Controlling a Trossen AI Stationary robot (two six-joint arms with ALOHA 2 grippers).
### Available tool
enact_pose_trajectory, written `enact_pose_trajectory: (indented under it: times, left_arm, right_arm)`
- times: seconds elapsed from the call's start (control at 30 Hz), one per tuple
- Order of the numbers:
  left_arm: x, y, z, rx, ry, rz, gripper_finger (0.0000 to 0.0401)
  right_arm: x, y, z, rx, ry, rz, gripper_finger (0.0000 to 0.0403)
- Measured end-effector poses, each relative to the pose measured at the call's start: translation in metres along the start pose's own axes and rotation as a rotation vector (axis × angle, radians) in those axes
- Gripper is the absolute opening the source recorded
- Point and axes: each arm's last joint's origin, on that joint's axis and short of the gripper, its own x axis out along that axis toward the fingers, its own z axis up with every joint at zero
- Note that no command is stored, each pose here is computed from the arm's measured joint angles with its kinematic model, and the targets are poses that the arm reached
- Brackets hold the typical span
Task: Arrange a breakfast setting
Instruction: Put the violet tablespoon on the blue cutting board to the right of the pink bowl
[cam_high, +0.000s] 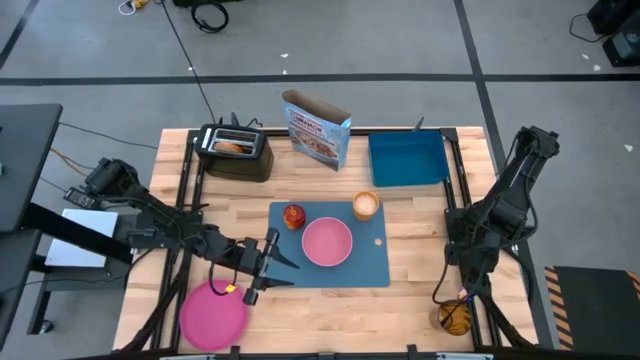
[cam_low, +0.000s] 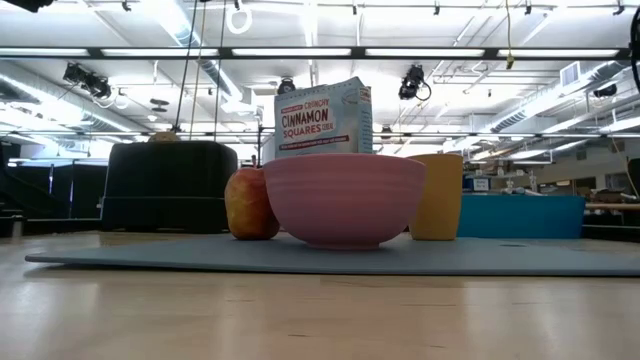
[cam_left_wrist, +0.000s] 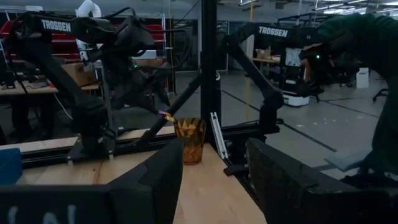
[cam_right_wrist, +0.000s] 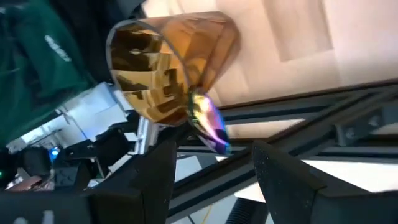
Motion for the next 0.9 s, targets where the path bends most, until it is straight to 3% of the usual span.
enact_pose_trajectory:
  times: [0.43,0.9]
  left_arm:
    - [0.0,0.001,0.0,-0.028,-0.001,0.043,0.0185]
    - [0.0,0.001,0.0,-0.052,-0.001,0.053,0.0185]
  right_arm:
    - [0.023,0.01,0.002,-0.004,-0.044,-0.053,0.0194]
    - [0.032,0.019,0.003,-0.001,-0.081,-0.022,0.0101]
